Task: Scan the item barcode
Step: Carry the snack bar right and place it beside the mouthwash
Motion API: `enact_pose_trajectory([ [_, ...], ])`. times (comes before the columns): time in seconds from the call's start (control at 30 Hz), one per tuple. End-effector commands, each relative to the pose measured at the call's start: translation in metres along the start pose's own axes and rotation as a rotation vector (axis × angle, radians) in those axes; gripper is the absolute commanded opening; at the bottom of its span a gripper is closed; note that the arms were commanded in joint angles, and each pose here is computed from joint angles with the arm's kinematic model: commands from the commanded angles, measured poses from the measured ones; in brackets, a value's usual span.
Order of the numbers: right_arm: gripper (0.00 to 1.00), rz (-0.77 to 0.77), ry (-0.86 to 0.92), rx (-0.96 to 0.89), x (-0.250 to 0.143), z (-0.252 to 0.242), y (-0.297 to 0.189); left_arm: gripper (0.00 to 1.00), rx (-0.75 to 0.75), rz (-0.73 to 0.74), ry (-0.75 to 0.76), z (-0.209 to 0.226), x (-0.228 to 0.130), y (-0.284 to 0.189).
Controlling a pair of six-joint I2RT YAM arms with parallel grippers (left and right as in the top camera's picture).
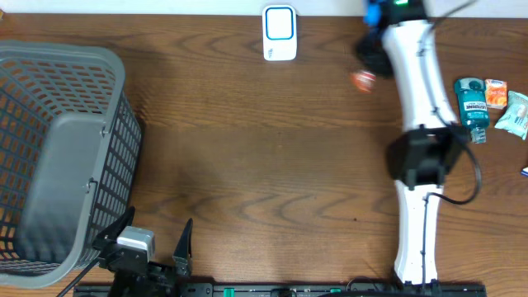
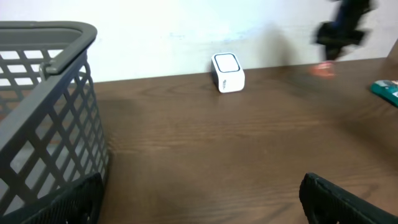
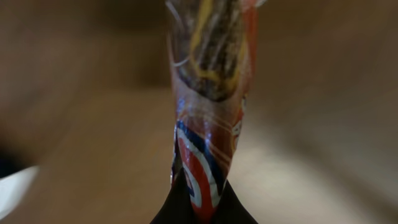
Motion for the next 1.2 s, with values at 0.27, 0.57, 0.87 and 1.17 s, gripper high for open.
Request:
enact_pose_trajectory([
  [0.27, 0.99, 0.169, -0.581, -0.322, 0.051, -0.141, 0.116, 1.0, -0.002, -0.002, -0.002, 0.0, 0.0, 0.0],
  [0.57, 0.99, 0.089, -0.518, -0.065, 0.049, -0.146, 0.015, 1.0, -0.002, -0.002, -0.002, 0.0, 0.0, 0.0],
  [0.87, 0.99, -0.344, -0.485, 0.209, -0.009, -0.172, -0.2, 1.0, -0.002, -0.002, -0.002, 0.0, 0.0, 0.0],
  [1.17, 0.99, -0.712, -0.587, 0.141, -0.118, -0.259, -0.321, 1.0, -0.002, -0.002, -0.002, 0.0, 0.0, 0.0],
])
Point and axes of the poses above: each gripper's point midway between its finger pads, its own y axis out along the fingers, its own z axis along the line the jaws close on, x = y × z, the point moved 5 cm from there along -y, back along the fingers, and after that the axes turned 14 degrees about -y, right-handed, at the moved point
